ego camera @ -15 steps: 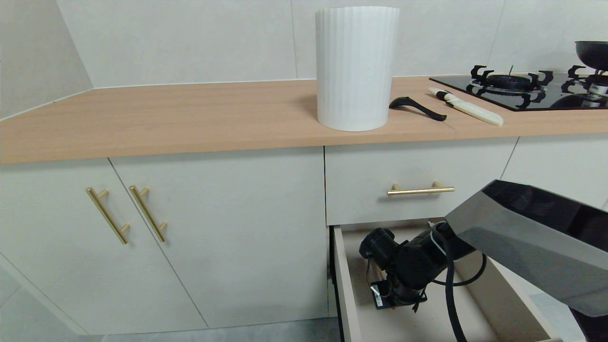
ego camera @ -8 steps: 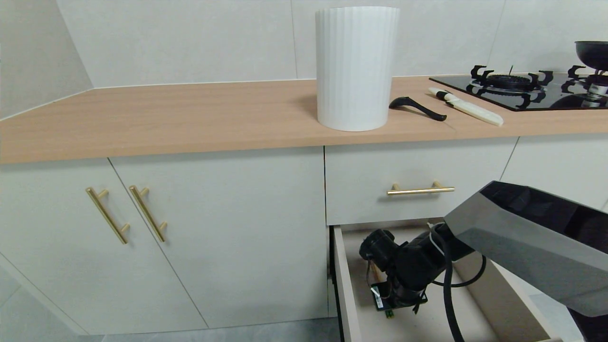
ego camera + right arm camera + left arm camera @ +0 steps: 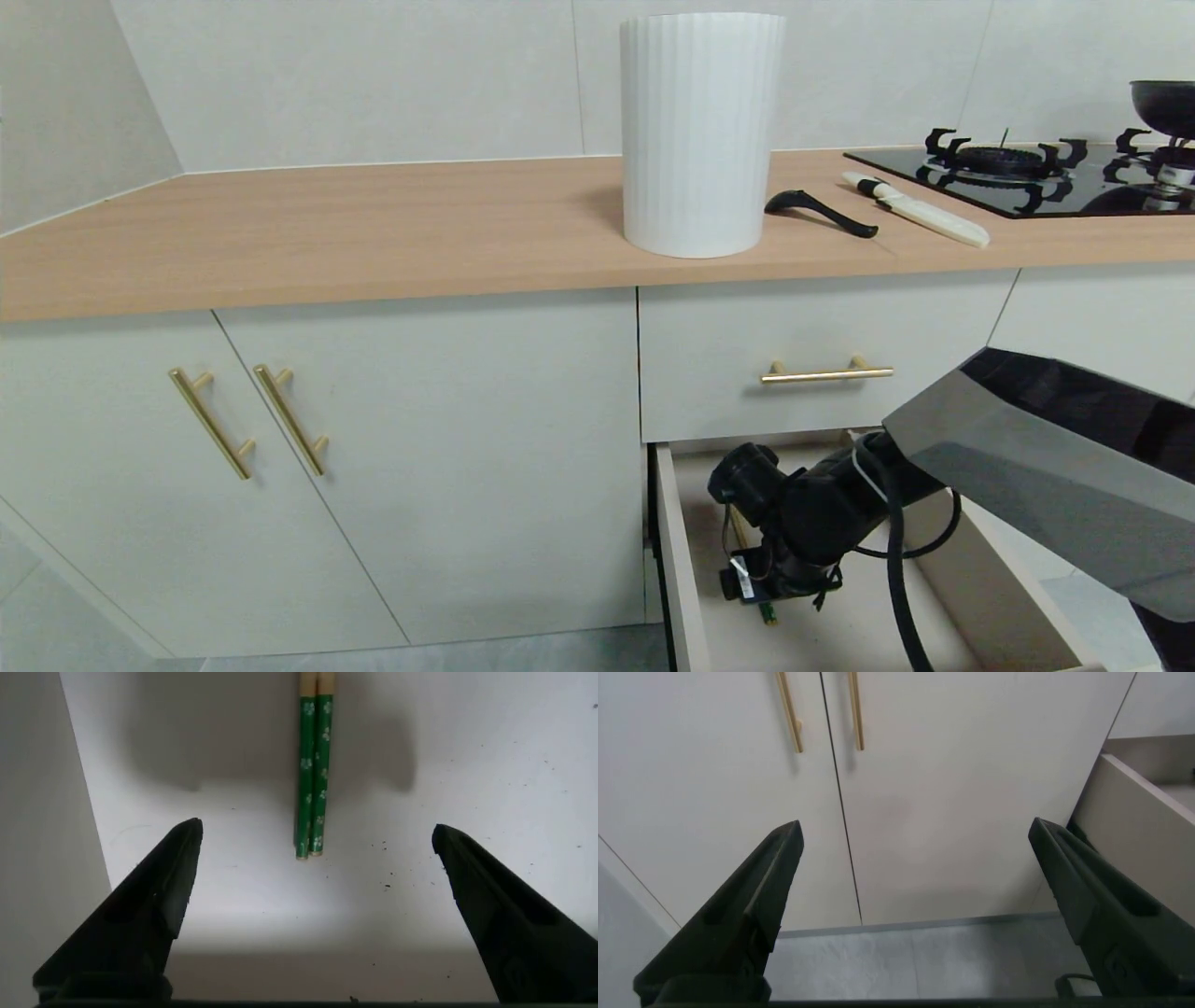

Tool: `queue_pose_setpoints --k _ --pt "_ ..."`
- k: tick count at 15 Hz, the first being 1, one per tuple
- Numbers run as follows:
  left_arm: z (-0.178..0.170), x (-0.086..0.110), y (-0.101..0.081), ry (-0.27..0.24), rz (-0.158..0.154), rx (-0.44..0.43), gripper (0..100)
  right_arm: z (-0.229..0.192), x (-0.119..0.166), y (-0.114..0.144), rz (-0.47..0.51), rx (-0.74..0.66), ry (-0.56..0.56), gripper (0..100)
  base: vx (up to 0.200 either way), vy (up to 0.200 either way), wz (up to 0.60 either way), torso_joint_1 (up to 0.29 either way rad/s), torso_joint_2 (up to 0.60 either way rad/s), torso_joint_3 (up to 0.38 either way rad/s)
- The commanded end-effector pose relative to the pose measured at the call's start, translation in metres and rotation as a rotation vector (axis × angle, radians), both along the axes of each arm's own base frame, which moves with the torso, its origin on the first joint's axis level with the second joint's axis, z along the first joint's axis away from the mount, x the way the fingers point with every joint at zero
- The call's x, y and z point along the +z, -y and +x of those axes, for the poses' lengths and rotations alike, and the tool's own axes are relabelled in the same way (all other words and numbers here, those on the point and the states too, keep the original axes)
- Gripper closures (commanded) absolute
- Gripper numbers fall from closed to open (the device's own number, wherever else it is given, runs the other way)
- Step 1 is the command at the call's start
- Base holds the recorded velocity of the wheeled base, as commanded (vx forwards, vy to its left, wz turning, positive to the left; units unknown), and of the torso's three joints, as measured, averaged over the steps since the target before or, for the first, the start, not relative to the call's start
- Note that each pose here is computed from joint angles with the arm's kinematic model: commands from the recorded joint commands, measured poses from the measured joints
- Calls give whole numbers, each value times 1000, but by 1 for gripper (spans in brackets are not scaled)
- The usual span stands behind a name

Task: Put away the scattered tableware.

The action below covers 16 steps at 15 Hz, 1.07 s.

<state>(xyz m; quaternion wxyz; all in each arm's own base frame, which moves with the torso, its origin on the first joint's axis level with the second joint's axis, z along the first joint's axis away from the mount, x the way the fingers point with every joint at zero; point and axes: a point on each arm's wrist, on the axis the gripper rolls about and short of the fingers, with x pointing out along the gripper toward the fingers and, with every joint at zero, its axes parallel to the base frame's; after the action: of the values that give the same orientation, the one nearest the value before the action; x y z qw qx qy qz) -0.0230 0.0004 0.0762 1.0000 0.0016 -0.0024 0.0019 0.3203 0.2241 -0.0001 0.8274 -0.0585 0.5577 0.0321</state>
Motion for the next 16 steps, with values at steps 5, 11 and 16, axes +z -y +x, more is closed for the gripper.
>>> queue_pose_setpoints --k 5,11,16 --pt "0 0 0 0 0 1 0 -22 137 36 171 -40 227 0 0 0 0 0 0 0" --pt "0 0 0 0 0 1 0 -54 211 78 243 -45 421 0 0 0 0 0 0 0" --pt "0 0 0 0 0 1 0 -61 235 104 246 -77 509 0 0 0 0 0 0 0"
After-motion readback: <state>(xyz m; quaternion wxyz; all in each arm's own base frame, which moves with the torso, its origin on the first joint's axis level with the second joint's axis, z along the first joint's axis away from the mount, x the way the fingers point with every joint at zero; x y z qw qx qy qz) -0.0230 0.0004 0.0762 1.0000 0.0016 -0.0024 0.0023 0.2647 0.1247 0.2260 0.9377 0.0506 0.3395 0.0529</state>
